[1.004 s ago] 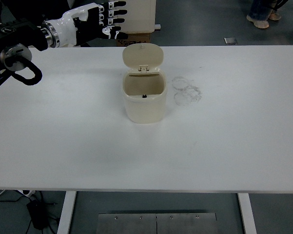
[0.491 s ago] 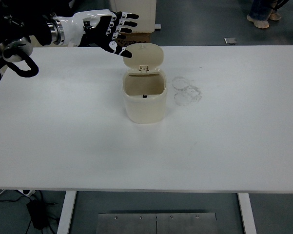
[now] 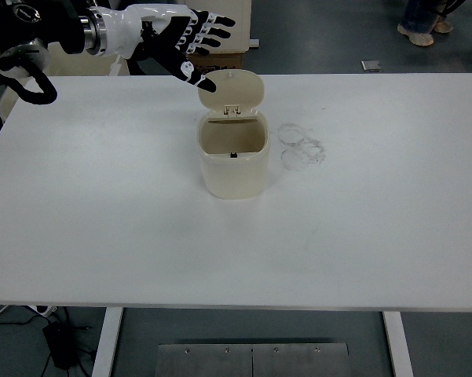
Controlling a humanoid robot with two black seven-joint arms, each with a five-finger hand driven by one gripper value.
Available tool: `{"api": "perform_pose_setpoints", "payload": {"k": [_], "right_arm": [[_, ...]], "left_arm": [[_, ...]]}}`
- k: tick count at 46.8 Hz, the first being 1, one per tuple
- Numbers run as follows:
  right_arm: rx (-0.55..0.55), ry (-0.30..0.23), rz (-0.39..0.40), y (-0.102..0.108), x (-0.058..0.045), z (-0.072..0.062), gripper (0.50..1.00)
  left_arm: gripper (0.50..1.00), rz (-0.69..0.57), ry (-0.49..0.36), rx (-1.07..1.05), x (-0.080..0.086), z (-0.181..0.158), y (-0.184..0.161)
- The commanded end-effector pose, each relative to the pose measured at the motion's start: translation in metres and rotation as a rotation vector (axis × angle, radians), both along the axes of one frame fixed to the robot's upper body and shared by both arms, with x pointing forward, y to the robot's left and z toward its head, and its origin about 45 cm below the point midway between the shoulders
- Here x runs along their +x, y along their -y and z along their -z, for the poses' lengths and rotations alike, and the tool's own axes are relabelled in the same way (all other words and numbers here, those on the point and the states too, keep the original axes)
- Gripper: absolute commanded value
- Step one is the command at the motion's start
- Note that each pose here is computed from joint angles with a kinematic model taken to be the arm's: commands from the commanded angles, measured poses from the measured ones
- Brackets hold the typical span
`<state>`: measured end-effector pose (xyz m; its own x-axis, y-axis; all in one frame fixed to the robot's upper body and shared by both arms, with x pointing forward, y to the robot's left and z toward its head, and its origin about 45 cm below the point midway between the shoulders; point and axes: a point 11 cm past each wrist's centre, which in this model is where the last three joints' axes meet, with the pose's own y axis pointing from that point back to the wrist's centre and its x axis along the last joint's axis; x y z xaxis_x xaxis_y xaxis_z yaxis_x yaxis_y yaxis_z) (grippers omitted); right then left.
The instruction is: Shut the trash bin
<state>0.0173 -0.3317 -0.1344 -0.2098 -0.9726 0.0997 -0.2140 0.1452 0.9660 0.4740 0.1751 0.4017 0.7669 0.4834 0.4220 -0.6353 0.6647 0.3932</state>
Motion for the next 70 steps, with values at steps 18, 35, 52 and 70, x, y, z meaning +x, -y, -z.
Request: {"api": "perform_pose_setpoints", "payload": {"k": [18, 35, 52, 70], "right_arm": [[0.000, 0.000, 0.000, 0.000, 0.000, 0.000, 0.993], [0.001, 0.000, -0.001, 0.000, 0.000, 0.000, 0.993], [-0.001, 0.000, 0.000, 0.000, 0.000, 0.000, 0.993], [0.000, 0.000, 0.000, 0.000, 0.000, 0.000, 0.993]], "left_arm": [[1.000, 0.085, 0.029, 0.178, -0.007, 0.025, 0.012], [1.000, 0.157, 0.003, 0.213, -0.024, 0.036, 0.023], [1.000, 0.240, -0.030, 0.256, -0.041, 0.048, 0.034], [1.000, 0.269, -0.036, 0.317, -0.047, 0.060, 0.031]]}}
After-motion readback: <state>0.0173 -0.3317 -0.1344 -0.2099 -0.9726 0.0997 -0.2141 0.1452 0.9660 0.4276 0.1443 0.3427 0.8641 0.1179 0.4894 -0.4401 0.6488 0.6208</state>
